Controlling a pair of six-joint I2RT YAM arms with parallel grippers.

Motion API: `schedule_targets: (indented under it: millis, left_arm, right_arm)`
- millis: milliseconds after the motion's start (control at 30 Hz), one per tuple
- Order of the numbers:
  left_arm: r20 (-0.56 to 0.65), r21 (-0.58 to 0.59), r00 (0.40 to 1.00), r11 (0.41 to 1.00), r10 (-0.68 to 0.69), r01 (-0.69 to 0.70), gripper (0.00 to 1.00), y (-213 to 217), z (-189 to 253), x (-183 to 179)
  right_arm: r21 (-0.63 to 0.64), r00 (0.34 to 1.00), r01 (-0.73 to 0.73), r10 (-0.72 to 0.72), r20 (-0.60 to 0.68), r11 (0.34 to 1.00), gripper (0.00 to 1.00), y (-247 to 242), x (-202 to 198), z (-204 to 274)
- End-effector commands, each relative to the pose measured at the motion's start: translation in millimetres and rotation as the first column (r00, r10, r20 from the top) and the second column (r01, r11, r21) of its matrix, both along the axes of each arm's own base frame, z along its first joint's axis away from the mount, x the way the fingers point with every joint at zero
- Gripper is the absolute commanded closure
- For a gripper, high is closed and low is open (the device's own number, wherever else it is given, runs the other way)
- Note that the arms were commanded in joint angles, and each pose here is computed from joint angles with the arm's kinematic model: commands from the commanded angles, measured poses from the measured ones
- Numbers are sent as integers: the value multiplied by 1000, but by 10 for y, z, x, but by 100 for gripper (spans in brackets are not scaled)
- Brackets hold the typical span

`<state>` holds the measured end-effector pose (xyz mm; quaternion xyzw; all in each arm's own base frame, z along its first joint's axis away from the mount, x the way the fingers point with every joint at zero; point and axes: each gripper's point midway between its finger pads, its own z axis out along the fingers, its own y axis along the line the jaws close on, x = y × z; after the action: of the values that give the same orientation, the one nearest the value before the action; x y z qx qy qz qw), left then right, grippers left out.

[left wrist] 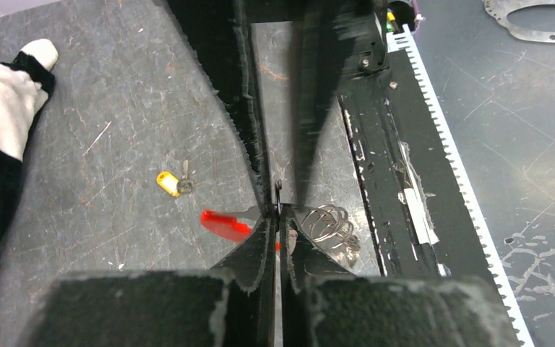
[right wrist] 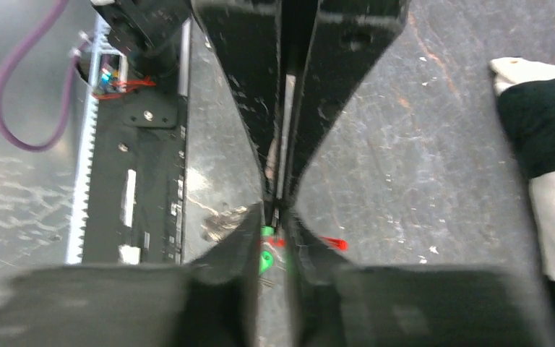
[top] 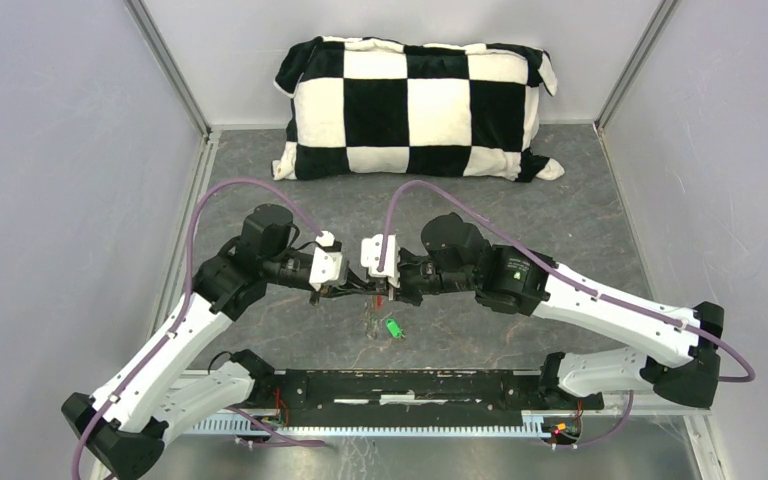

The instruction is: Put the keys on the keyring

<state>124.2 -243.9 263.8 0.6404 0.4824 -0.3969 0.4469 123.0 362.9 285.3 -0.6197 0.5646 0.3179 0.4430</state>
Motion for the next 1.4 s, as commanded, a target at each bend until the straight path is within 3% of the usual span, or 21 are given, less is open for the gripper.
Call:
schedule_targets:
  millis: [0,33,167,333,667,1100,1167,1367]
  left_arm:
    - [80,-17,997,1000,14,-12,98,-21,143,90]
    - [94,-26,995,1000,13,-10,98,-16,172,80]
    - [171,-117,985,992,-18,39,98,8,353,-73]
    - [251,-225,967,968,-51,109,98,34,504,-263]
    - [224,-216,969,964,-108,157,98,5,512,-316]
    - [223,-226,969,961,-108,159,98,5,549,-328]
    - [222,-229,969,960,-109,161,98,3,560,-332]
    - [227,-219,970,966,-83,134,98,12,508,-290]
  right_arm:
    - [146,999,-49,46,28,988,69,159,-96,467]
    - [171,999,-33,28,36,985,61,133,-79,480]
    - [364,995,6,-40,87,931,44,-119,-89,634]
    - [487,994,-37,-19,109,873,47,-285,-217,661]
    - [559,991,-129,81,110,819,57,-210,-380,722]
    - [508,992,-117,81,92,854,64,-124,-325,522]
    - [499,993,-112,79,87,859,64,-115,-315,497]
    - [473,999,-3,-18,40,881,50,-188,-156,380]
